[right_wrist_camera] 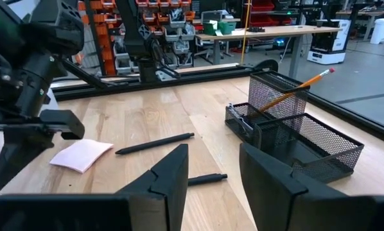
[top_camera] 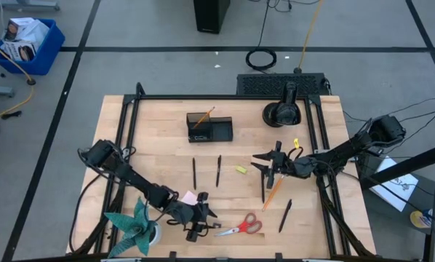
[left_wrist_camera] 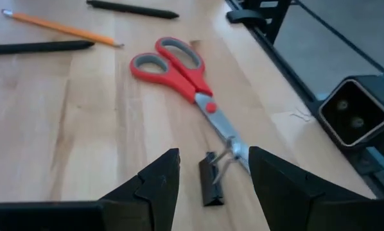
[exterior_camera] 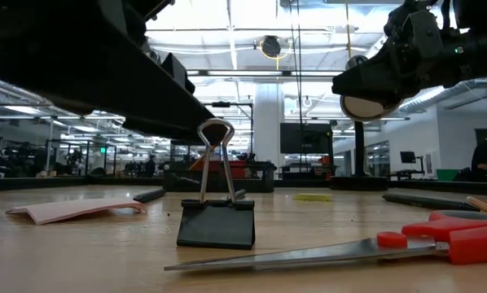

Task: Pick and place office supplies into organizer
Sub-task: Put the black binder clip into the black desk organizer

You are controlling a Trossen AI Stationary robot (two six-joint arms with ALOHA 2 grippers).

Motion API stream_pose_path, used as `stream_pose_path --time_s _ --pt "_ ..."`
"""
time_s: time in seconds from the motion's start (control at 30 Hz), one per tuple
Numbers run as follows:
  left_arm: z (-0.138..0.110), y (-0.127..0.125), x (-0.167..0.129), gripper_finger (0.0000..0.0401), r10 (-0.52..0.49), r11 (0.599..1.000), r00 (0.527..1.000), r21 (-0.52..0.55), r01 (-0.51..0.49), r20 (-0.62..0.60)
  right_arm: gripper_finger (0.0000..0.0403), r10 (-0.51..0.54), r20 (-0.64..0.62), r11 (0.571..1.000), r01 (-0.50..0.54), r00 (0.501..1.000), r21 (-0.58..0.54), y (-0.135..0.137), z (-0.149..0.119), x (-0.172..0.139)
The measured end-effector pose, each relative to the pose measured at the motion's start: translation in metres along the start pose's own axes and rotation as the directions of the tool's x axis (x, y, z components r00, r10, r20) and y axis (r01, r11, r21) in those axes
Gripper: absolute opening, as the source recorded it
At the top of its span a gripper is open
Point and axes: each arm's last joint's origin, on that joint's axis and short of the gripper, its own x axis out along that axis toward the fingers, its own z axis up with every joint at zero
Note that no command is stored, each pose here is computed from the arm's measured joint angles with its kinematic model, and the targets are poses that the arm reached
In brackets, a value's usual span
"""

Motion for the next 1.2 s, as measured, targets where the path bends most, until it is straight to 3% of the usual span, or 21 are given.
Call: stream_pose_path --time_s 0.47,0.9,1.2 --pt "0.003 -0.002 0.001 0.0191 -0.035 0.999 0.998 -0.005 0.036 0.045 0.0130 -0.002 -0.006 1.000 0.002 1.000 -0.011 0.000 -0.001 0.000" --pt "-0.001 -0.002 0.025 0.0191 -0.058 0.998 0.998 -0.004 0.058 -0.020 0.0130 -0.007 -0.018 1.000 0.007 1.000 -0.013 0.000 -0.002 0.000" --pt "-0.007 0.005 0.026 0.0191 -0.038 0.998 0.996 -0.052 0.033 -0.082 0.0130 -0.005 -0.023 1.000 0.005 1.000 -0.016 -0.001 -0.003 0.000"
